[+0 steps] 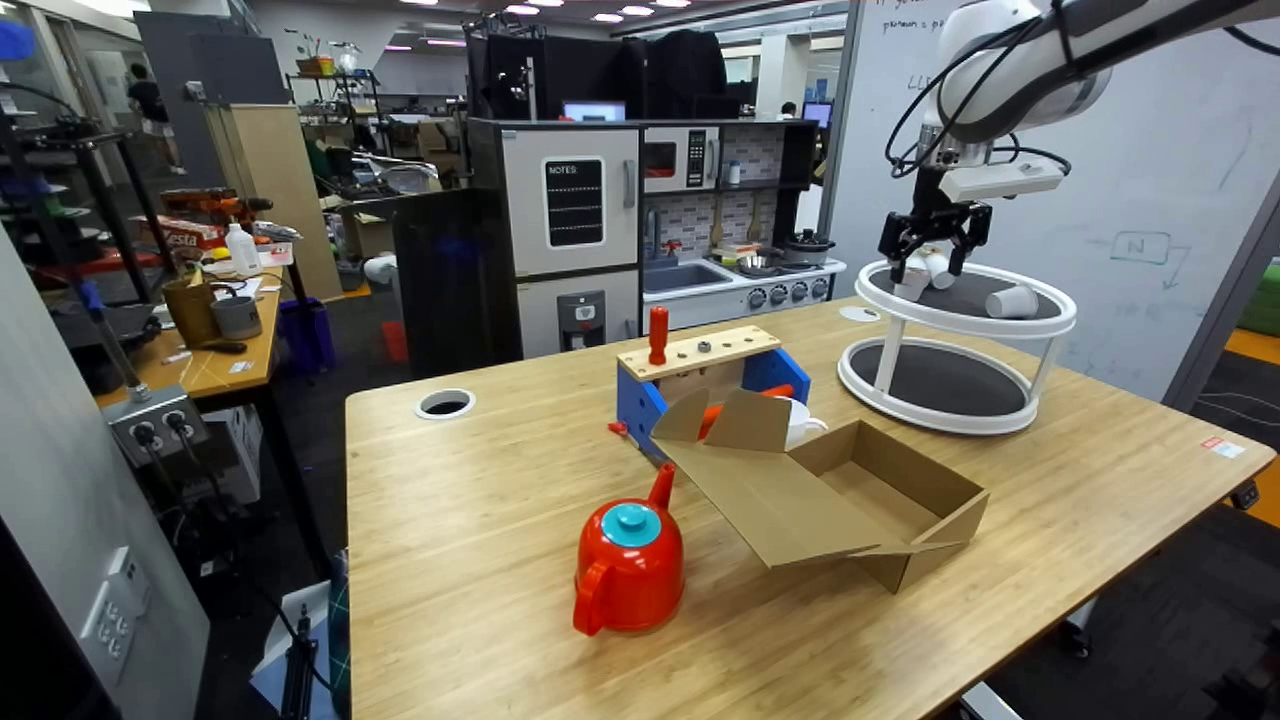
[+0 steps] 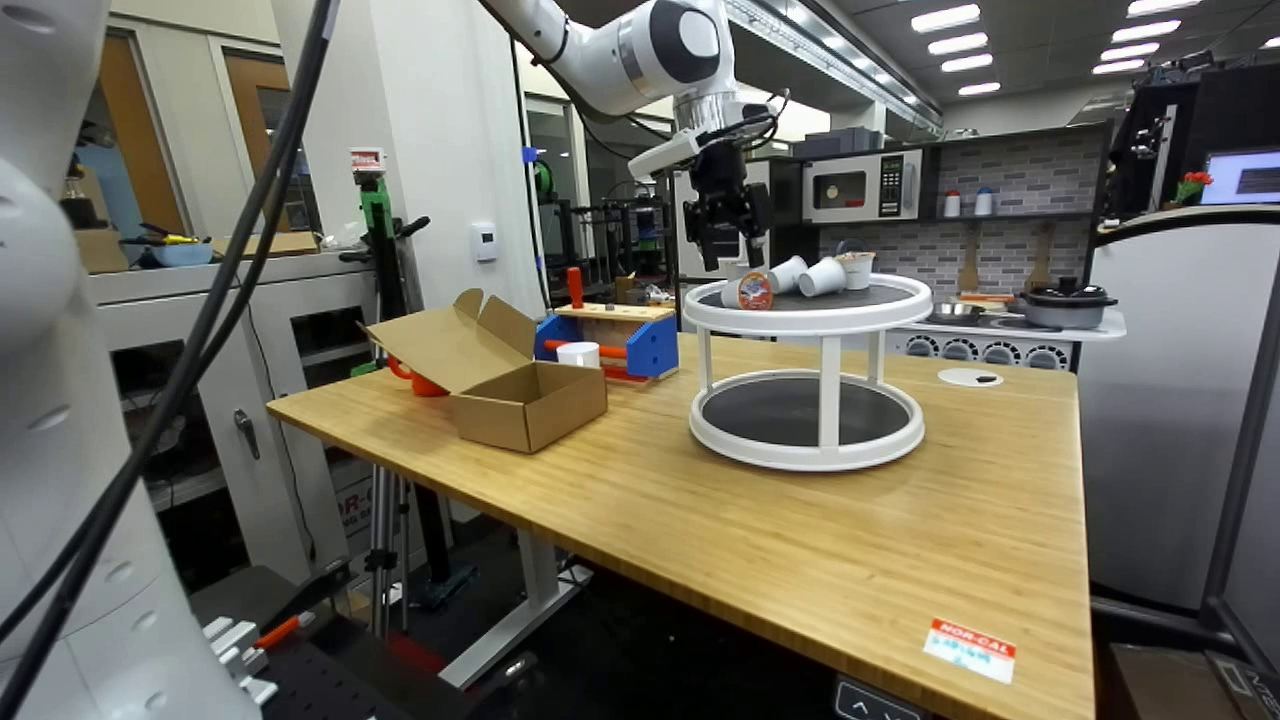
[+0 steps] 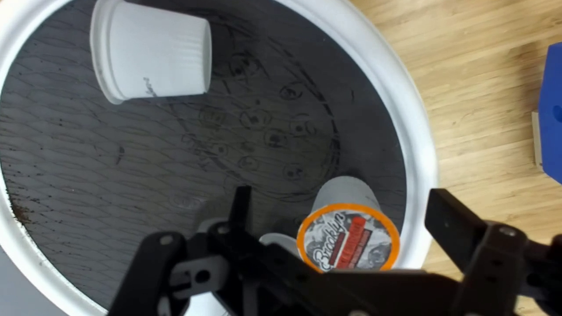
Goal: Take two cans from the stand, put them in the box then put one back on the stand
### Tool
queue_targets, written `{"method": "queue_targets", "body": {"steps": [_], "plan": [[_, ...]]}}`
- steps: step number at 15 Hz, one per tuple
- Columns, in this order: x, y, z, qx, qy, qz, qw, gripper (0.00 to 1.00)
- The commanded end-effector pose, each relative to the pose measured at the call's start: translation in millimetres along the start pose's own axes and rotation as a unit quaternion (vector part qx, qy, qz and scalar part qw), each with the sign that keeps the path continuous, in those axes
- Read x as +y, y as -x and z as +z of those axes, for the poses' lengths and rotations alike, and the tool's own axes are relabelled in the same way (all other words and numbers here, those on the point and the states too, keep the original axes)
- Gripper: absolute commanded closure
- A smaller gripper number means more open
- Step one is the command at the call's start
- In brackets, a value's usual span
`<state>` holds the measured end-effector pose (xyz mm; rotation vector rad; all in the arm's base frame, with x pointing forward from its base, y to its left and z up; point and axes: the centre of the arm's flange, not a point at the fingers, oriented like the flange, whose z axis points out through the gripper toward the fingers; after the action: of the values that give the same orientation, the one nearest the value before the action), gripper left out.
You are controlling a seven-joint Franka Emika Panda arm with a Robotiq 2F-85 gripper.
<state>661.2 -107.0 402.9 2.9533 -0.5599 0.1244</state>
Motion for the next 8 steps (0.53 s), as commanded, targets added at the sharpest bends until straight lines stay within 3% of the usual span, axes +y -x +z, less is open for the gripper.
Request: {"method": "queue_targets", "body": {"steps": [1, 8], "plan": [[-2.2, -19.1, 0.6, -0.011, -0.003, -0.004, 0.9999, 0.00], [-8.8, -26.3, -1.1, -0.015, -0.001, -0.008, 0.9999, 0.00]]}}
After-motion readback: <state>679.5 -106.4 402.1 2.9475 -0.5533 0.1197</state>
